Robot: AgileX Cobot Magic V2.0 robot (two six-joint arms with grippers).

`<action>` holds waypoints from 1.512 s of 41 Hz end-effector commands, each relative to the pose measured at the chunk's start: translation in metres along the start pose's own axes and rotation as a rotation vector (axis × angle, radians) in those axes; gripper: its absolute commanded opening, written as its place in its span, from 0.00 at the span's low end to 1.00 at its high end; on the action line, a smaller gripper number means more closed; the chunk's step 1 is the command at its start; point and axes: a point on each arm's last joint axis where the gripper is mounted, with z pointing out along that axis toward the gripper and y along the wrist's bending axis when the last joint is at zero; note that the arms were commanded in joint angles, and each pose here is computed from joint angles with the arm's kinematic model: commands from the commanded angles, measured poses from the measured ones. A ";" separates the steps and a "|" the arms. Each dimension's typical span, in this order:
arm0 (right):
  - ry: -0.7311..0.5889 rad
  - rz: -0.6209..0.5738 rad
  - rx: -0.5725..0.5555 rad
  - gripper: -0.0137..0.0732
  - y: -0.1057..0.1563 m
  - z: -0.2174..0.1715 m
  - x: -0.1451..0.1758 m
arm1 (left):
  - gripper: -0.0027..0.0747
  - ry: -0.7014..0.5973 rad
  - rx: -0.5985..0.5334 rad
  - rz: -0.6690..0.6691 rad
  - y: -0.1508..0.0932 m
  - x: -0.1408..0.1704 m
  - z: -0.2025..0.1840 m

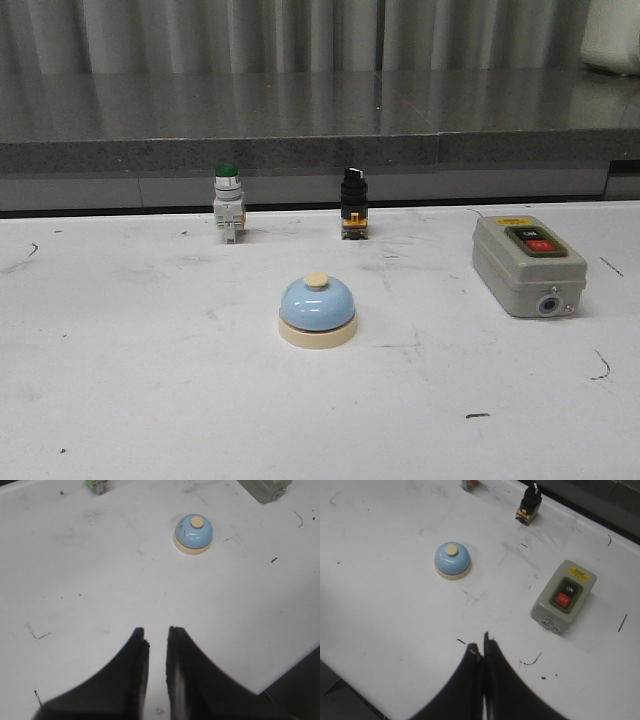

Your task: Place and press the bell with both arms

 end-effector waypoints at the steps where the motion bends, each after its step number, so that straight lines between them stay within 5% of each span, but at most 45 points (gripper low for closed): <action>1: -0.092 0.001 0.011 0.10 -0.001 -0.007 -0.011 | 0.01 -0.095 0.009 -0.009 -0.001 -0.012 -0.007; 11: -0.092 0.001 0.011 0.10 -0.001 -0.007 -0.011 | 0.01 -0.099 0.020 0.003 -0.003 -0.011 -0.009; 20: -0.092 0.001 0.011 0.10 -0.001 -0.007 -0.011 | 0.01 -0.232 -0.179 0.066 0.019 0.000 -0.022; 38: -0.092 0.001 0.011 0.10 -0.001 -0.007 -0.011 | 0.01 -0.647 -0.487 -0.093 0.041 0.094 -0.010; 53: -0.092 0.001 0.011 0.10 -0.001 -0.007 -0.011 | 0.01 -0.792 -0.553 -0.158 0.045 0.135 0.013; 62: -0.091 0.001 0.010 0.10 -0.001 -0.007 -0.011 | 0.01 -0.828 -0.558 -0.148 0.045 0.133 0.012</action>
